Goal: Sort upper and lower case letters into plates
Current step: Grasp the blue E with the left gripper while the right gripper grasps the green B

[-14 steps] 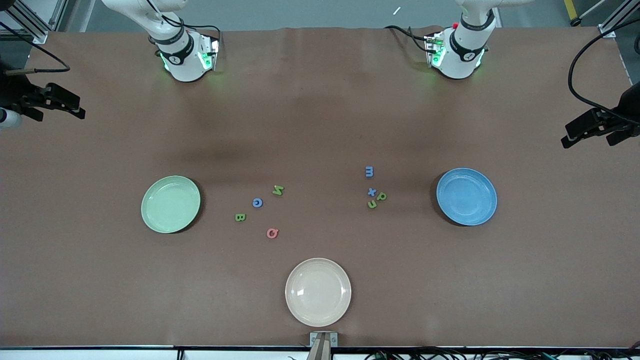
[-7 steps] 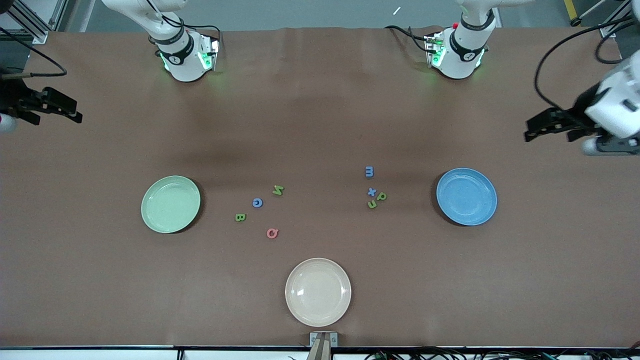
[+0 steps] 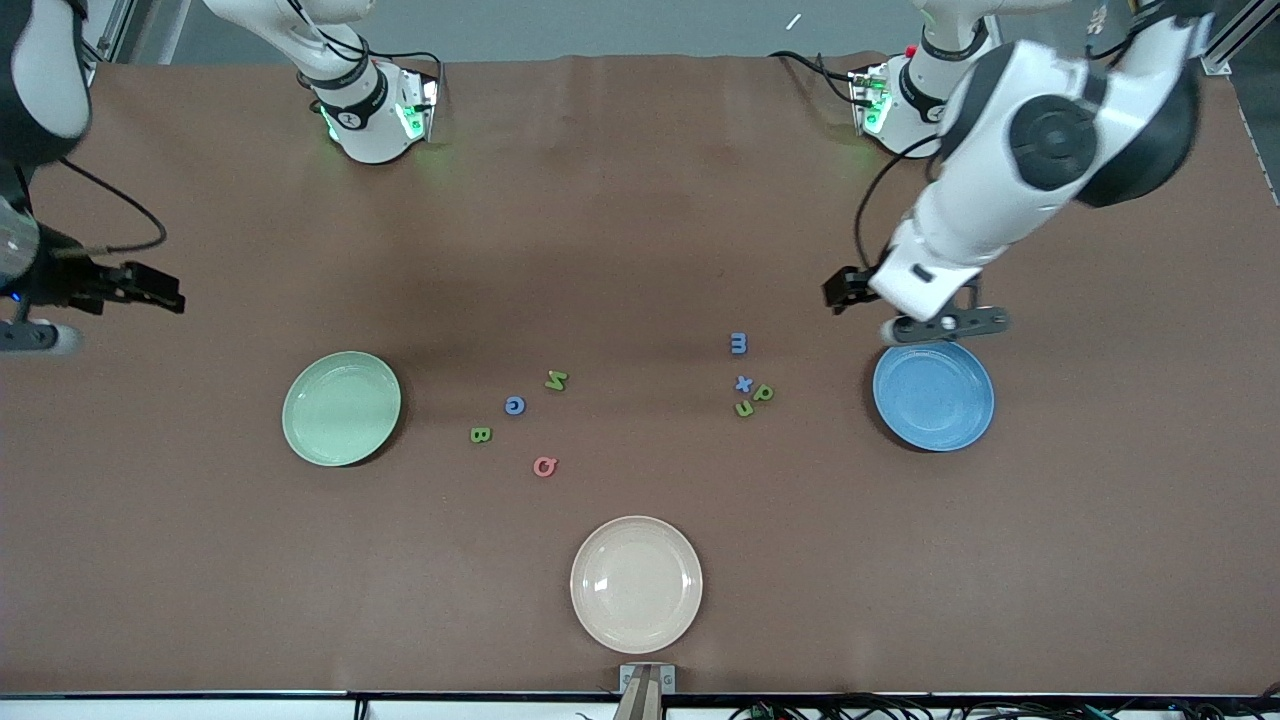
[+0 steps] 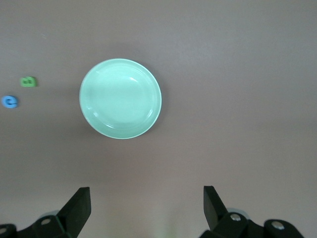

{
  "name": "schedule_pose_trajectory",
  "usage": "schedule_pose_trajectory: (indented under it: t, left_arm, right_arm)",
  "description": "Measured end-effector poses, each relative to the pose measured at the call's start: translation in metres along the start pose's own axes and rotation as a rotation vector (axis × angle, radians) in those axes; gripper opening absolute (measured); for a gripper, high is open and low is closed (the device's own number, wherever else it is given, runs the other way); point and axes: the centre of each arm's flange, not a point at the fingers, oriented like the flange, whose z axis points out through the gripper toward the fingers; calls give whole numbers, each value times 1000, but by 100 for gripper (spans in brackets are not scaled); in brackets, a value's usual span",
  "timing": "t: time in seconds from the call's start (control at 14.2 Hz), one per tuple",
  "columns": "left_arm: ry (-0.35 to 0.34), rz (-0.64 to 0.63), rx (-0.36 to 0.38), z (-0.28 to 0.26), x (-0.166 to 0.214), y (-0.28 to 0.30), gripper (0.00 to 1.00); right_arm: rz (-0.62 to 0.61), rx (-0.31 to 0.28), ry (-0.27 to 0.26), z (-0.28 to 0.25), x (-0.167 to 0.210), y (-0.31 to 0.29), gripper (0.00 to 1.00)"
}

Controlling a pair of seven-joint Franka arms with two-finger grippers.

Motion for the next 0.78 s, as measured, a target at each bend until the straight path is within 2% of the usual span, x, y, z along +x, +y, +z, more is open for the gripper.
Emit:
schedule_pose_trajectory:
  t: [0.07,0.14,0.28,0.49,0.63,0.78]
  left_arm:
    - [-12,-18,-3,23,-6,11,100]
    - [-29,-32,-3,45,-10,20,100]
    - [-48,-47,-1,86,-12,33,100]
    - [-29,-59,33,148,-18,55,100]
    - [-3,-37,64,184,-29,65,100]
    - [15,-8,58,209,-35,67,100]
  right_arm:
    - [30,22,-15,11,7,-4,100]
    - [96,74,-21,19,13,-10,100]
    - [228,149,-11,32,26,-28,100]
    - [355,151,11,75,58,-86,100]
    - [392,142,21,118,75,-124,100]
    - [419,134,32,157,86,-151,100]
